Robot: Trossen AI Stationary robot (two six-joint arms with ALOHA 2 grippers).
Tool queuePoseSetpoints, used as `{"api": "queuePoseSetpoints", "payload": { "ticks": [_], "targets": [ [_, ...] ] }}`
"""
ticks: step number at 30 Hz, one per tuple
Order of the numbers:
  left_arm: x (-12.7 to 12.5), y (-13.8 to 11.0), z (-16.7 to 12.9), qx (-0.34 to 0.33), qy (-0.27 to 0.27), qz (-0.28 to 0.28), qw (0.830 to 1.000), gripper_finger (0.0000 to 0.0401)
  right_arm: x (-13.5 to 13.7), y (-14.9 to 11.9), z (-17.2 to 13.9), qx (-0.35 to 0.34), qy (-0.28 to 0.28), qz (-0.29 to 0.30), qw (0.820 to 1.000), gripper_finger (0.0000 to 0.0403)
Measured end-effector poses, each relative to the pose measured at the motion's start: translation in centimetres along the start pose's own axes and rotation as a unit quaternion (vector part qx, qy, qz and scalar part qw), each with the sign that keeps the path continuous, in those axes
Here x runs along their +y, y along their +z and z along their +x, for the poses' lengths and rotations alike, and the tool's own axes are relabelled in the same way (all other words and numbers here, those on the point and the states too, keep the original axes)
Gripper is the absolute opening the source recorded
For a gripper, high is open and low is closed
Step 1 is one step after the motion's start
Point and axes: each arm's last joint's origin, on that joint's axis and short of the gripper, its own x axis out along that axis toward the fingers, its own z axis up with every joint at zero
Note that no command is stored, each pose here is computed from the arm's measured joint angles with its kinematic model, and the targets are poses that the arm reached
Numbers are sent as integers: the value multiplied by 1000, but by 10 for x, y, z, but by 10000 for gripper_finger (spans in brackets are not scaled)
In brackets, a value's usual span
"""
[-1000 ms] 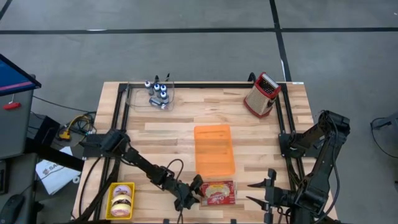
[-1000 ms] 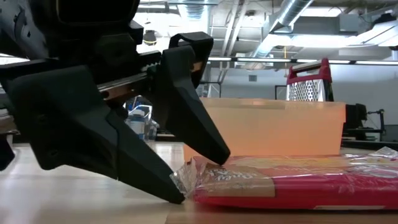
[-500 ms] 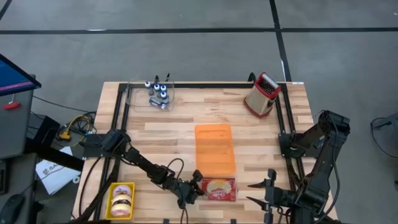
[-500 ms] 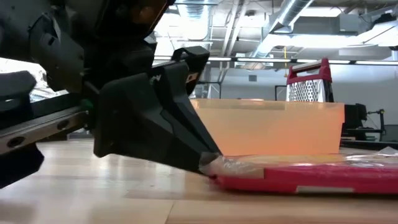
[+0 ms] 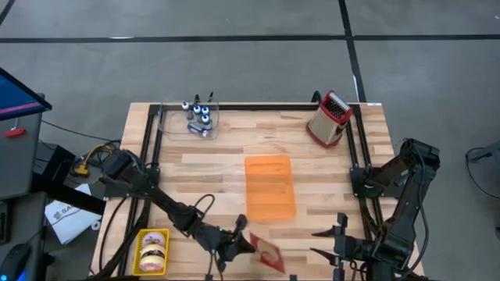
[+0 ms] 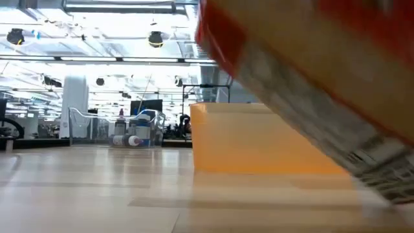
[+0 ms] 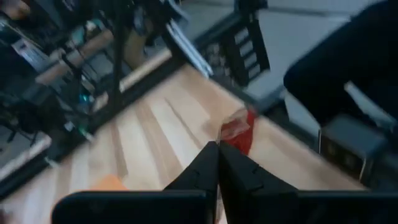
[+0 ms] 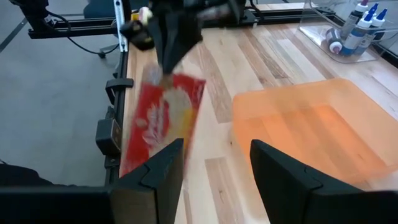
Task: Pick & Place Food Item
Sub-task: Put the popcorn bag into the orange bin
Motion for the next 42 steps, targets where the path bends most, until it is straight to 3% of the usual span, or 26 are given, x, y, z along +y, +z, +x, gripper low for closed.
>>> {"api": "queuePoseSetpoints", "payload": {
  "ticks": [5, 12, 16, 25, 31, 36, 42],
  "targets": [
    [14, 20, -13, -39, 25, -13, 999, 0, 1, -1, -2, -1, 5, 2, 1000, 177],
    [43, 43, -33, -78, 109, 3, 991, 0, 2, -2, -4, -1, 8, 0, 1000, 177],
    [70, 43, -37, -63, 163, 19, 984, 0, 2, -2, -4, -2, 8, -1, 1000, 177],
    [153, 1, -26, -10, 237, 20, 971, 0, 2, -1, -4, -3, 7, -11, 1000, 177],
    [194, -29, -29, 45, 272, 10, 961, 0, 2, -2, -4, -3, 7, -15, 1000, 177],
    [215, -47, -32, 43, 244, -32, 968, 0, 2, -2, -5, -3, 9, -16, 1000, 177],
    [209, -63, -33, 57, 232, -39, 970, 0, 3, -3, -7, -4, 13, -18, 1000, 177]
  ]
}}
